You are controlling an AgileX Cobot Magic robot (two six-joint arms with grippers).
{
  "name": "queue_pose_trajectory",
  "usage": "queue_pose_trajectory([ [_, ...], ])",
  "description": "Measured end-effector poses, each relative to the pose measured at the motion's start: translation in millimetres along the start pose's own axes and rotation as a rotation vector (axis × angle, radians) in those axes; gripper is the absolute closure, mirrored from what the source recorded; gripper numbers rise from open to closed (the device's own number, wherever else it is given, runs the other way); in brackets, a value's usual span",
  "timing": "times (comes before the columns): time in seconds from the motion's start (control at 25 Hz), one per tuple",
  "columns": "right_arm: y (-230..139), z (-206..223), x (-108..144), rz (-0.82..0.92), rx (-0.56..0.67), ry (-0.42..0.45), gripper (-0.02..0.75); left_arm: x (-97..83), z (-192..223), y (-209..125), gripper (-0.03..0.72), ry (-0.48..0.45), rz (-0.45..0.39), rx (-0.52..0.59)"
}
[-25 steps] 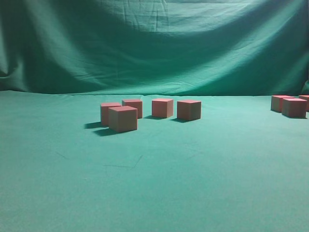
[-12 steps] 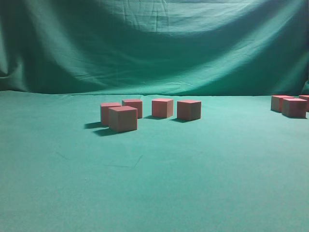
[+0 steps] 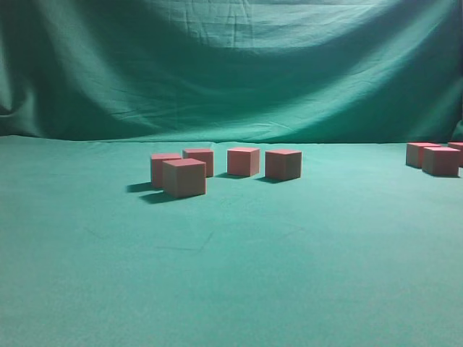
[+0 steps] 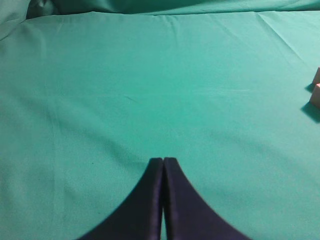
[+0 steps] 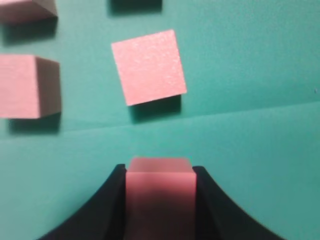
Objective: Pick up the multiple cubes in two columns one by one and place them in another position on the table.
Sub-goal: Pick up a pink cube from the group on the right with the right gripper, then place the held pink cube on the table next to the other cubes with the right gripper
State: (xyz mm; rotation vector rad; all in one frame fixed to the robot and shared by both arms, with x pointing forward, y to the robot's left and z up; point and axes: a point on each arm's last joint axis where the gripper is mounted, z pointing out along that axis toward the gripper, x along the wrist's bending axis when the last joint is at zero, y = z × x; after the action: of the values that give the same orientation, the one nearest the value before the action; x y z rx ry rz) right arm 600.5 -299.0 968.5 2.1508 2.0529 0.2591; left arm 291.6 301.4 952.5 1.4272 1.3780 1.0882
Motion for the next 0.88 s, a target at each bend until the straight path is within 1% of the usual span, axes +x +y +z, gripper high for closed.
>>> queue_pose_trajectory([
  [0.12, -4.1, -26.7, 5.3, 0.021, 0.038, 0.037, 0.477, 0.0, 0.0, 0.0, 0.688, 0.0, 0.0, 0.0],
  [0.2, -9.2, -44.4, 13.4, 0.008, 0.036, 0.056, 0.477, 0.0, 0.0, 0.0, 0.688, 0.0, 0.0, 0.0],
  [0.32, -17.1, -71.2, 38.7, -0.073, -0.013, 0.091, 0.477, 0.0, 0.0, 0.0, 0.688, 0.0, 0.0, 0.0],
  [0.44, -31.9, -97.2, 80.0, -0.212, -0.068, 0.151, 0.477, 0.0, 0.0, 0.0, 0.688, 0.0, 0.0, 0.0],
  [0.52, -45.3, -108.0, 110.5, -0.315, -0.083, 0.189, 0.477, 0.0, 0.0, 0.0, 0.688, 0.0, 0.0, 0.0],
  [0.8, -103.1, -117.0, 205.4, -0.65, -0.063, 0.293, 0.477, 0.0, 0.0, 0.0, 0.688, 0.0, 0.0, 0.0],
  [0.88, -115.8, -113.7, 224.5, -0.712, -0.062, 0.312, 0.477, 0.0, 0.0, 0.0, 0.688, 0.0, 0.0, 0.0],
])
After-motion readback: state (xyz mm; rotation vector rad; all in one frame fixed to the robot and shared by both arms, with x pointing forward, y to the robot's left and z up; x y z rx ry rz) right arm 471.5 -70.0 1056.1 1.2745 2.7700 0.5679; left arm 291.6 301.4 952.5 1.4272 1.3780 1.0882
